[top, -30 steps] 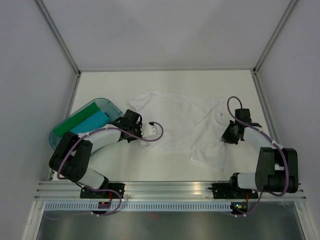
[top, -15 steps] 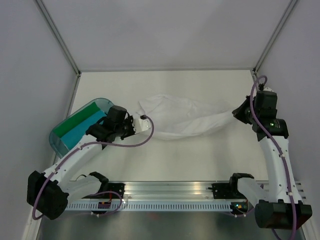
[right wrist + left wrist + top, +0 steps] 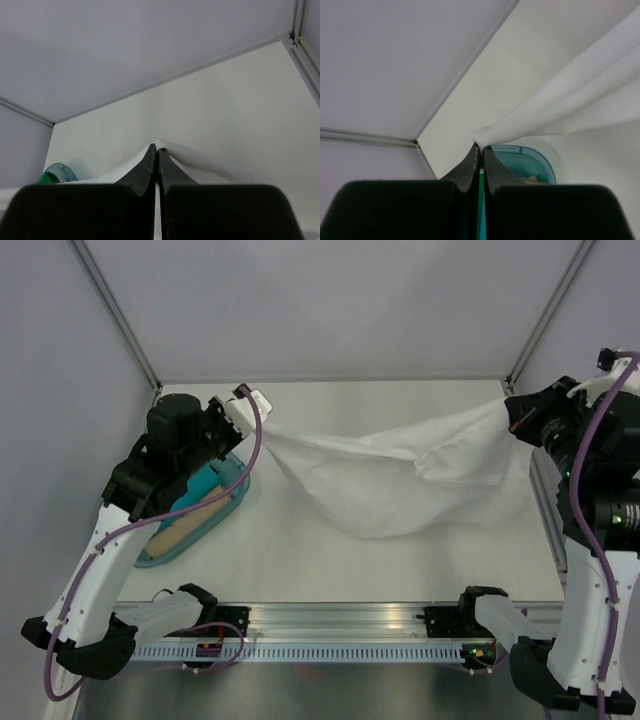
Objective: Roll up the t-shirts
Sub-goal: Flatten the tshirt, then fold the tshirt
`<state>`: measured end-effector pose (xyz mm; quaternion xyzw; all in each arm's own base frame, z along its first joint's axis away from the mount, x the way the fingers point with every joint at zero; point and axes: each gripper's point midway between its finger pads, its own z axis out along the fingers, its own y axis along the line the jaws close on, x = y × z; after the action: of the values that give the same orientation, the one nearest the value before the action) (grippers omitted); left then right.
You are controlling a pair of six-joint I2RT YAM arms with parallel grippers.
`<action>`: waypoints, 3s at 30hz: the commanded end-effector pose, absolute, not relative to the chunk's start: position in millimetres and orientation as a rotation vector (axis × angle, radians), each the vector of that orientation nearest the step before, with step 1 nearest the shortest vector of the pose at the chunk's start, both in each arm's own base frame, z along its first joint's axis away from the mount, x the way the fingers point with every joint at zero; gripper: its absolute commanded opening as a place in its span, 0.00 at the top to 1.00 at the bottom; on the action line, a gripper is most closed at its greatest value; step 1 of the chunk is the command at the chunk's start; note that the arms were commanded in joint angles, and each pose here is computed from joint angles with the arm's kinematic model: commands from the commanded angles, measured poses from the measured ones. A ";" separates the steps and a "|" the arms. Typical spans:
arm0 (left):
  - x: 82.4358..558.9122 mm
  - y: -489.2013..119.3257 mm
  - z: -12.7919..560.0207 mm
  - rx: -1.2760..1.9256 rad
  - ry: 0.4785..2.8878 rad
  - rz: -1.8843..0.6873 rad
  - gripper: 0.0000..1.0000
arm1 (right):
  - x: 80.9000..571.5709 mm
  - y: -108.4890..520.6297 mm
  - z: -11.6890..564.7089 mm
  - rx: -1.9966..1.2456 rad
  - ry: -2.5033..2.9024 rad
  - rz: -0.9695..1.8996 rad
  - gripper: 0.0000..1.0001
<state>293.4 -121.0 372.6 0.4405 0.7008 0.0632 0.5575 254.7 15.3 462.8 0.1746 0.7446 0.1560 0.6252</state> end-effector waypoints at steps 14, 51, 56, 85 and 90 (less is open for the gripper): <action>407.7 -83.9 504.1 0.435 1.535 0.335 0.98 | 467.4 31.9 541.0 0.445 1.561 0.904 1.00; 354.2 -113.9 78.0 1.094 2.125 0.021 0.98 | 400.3 -48.5 50.8 0.987 2.425 0.396 0.53; 350.0 -119.8 74.5 1.089 2.133 -0.032 0.98 | 369.2 -65.2 59.5 1.009 2.489 0.185 0.37; 335.6 -113.4 89.2 1.034 2.169 -0.035 0.98 | 287.8 8.4 64.4 0.945 2.430 0.237 1.00; 356.2 -109.6 95.7 1.029 2.166 0.040 0.98 | 334.3 2.4 112.5 0.822 2.342 0.243 1.00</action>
<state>334.8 -111.4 76.9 0.4143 0.8437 -0.0070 0.3412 296.1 9.3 74.5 0.3377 0.9002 0.0934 0.2586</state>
